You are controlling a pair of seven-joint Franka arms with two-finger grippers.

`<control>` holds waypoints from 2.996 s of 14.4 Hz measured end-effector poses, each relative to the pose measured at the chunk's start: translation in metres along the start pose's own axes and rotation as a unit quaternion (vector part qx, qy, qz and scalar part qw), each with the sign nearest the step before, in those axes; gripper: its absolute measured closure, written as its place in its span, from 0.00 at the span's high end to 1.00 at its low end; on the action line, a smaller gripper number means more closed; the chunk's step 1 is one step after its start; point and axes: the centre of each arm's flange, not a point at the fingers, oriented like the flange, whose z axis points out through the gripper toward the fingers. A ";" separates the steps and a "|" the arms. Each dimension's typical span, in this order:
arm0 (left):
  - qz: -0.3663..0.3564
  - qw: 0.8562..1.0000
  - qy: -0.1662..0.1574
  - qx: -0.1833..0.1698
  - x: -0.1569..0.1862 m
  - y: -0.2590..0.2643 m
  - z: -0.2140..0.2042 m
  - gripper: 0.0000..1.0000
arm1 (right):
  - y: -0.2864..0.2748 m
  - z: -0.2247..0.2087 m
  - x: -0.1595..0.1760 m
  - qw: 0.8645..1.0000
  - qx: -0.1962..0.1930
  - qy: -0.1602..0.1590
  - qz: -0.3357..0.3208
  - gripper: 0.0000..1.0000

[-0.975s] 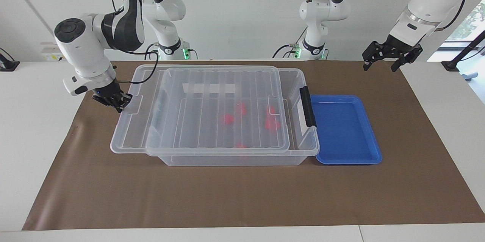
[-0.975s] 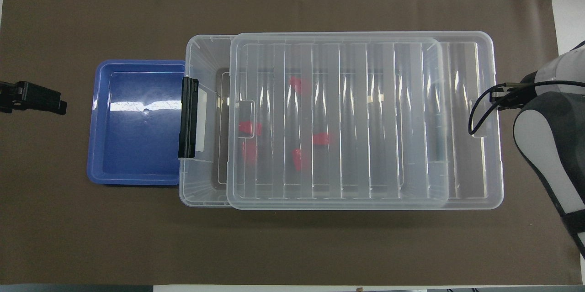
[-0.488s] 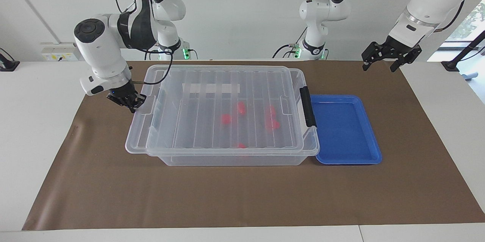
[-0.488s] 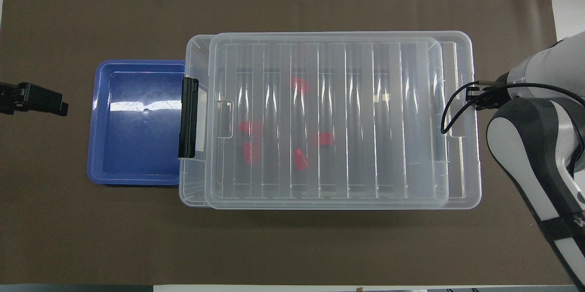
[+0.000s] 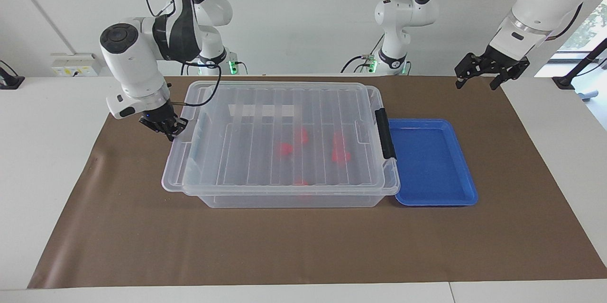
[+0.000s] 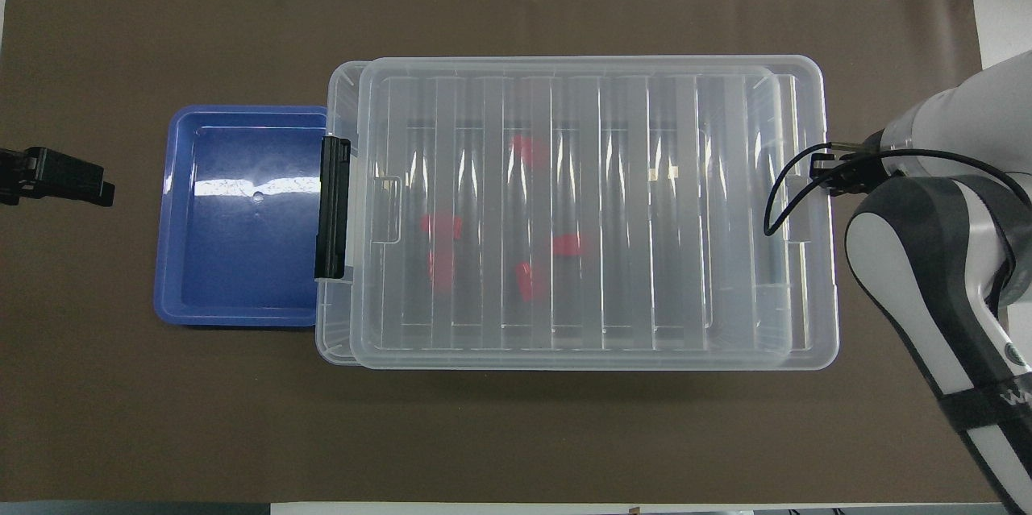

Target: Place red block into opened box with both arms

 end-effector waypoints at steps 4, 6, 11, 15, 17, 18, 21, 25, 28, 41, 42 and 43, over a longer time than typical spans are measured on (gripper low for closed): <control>0.000 1.000 0.000 0.000 0.000 0.000 0.000 1.00 | -0.013 0.000 -0.004 1.000 0.001 -0.001 0.004 0.01; 0.000 1.000 -0.001 0.000 0.000 0.000 0.000 1.00 | -0.018 0.001 -0.005 1.000 0.001 -0.001 0.007 0.01; 0.000 1.000 -0.001 0.000 0.000 0.000 0.000 1.00 | -0.019 0.003 -0.006 1.000 0.000 -0.003 0.009 0.01; 0.000 1.000 -0.001 0.000 0.000 0.000 0.000 1.00 | -0.019 0.003 -0.006 1.000 0.000 -0.003 0.009 0.01; 0.000 1.000 -0.001 0.000 0.000 0.000 0.000 1.00 | -0.019 0.003 -0.006 1.000 0.000 -0.003 0.009 0.01; 0.000 1.000 -0.001 0.000 0.000 0.000 0.000 1.00 | -0.019 0.001 -0.006 1.000 0.000 -0.003 0.009 0.01; 0.000 1.000 -0.001 0.000 0.000 0.000 0.000 1.00 | -0.015 -0.017 -0.005 1.000 -0.003 -0.010 0.013 0.01; 0.000 1.000 -0.001 0.000 0.000 0.000 0.000 1.00 | 0.005 -0.069 -0.005 0.999 -0.011 -0.029 0.026 0.01; 0.000 1.000 -0.001 0.000 0.000 0.000 0.000 1.00 | 0.019 -0.112 -0.010 0.999 -0.014 -0.042 0.005 0.11; 0.000 1.000 -0.001 0.000 0.000 0.000 0.000 1.00 | 0.077 -0.181 -0.028 0.999 0.007 -0.046 -0.013 1.00; 0.000 1.000 -0.001 0.000 0.000 0.000 0.000 1.00 | 0.075 -0.182 -0.028 0.999 0.008 -0.045 -0.014 1.00; 0.000 1.000 -0.001 0.000 0.000 0.000 0.000 1.00 | 0.074 -0.183 -0.028 0.999 0.009 -0.044 -0.015 1.00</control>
